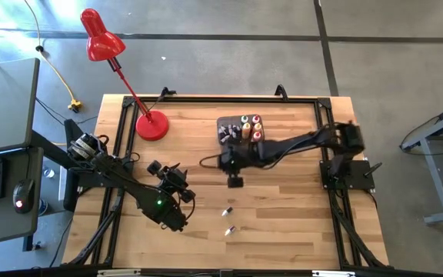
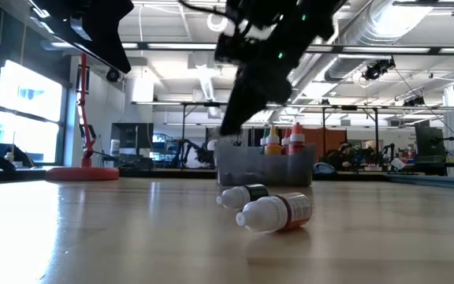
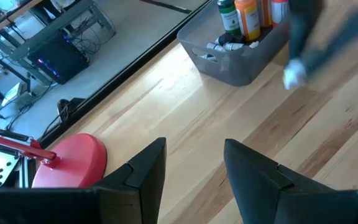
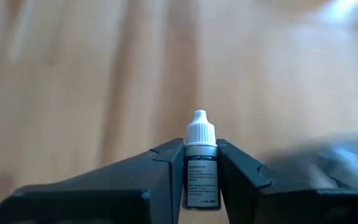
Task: Pick & Place food coloring
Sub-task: Put the small black food coloring bottle into the black bin
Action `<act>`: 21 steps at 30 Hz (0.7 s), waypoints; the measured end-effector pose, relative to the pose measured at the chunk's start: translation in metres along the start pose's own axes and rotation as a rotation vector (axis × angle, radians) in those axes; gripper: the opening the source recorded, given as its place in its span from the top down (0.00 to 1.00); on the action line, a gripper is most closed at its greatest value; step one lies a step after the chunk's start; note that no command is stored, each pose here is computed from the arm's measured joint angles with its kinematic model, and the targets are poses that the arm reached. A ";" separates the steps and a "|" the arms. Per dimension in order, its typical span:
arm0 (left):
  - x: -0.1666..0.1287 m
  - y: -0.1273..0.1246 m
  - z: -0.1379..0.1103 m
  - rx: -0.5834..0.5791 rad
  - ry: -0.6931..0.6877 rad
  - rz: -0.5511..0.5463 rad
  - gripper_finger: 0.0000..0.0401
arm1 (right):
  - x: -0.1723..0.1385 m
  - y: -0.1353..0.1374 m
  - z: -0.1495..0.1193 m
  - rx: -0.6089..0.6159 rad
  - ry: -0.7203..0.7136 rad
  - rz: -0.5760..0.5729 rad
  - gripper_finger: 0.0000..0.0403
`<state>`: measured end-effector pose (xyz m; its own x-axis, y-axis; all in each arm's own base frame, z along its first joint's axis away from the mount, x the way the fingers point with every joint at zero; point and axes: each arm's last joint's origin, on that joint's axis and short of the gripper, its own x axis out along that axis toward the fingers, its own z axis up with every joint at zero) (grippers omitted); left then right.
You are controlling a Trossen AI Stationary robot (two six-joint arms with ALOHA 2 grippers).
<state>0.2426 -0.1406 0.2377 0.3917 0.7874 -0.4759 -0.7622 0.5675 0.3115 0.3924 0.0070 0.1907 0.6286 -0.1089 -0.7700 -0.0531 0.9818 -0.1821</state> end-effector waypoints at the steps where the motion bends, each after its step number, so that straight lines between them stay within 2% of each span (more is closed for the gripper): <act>1: 0.000 0.000 0.000 0.000 0.000 0.000 0.61 | -0.011 -0.007 0.002 0.004 0.012 -0.042 0.81; 5: 0.000 0.000 0.000 -0.003 0.000 -0.002 0.61 | -0.059 -0.043 0.009 -0.003 -0.017 -0.237 0.82; 7: 0.000 -0.001 0.000 -0.006 -0.001 -0.003 0.61 | -0.076 -0.064 0.009 0.049 -0.034 -0.332 0.81; 9: 0.000 -0.001 0.000 -0.007 -0.001 -0.004 0.61 | -0.086 -0.084 0.005 0.117 -0.044 -0.380 0.79; 12: 0.000 -0.001 0.000 -0.007 -0.001 -0.004 0.61 | -0.091 -0.109 -0.003 0.172 -0.057 -0.343 0.78; 15: 0.000 -0.001 0.000 -0.007 -0.001 -0.004 0.61 | -0.085 -0.127 -0.009 0.220 -0.097 -0.214 0.77; 18: 0.000 -0.001 0.000 -0.007 0.000 -0.004 0.61 | -0.067 -0.135 -0.018 0.253 -0.108 -0.127 0.77; 21: 0.000 -0.001 0.000 -0.006 0.000 -0.004 0.61 | -0.049 -0.137 -0.024 0.213 -0.113 -0.119 0.77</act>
<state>0.2431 -0.1410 0.2375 0.3944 0.7853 -0.4772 -0.7640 0.5688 0.3046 0.3498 -0.1254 0.2387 0.7039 -0.2187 -0.6757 0.1828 0.9751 -0.1252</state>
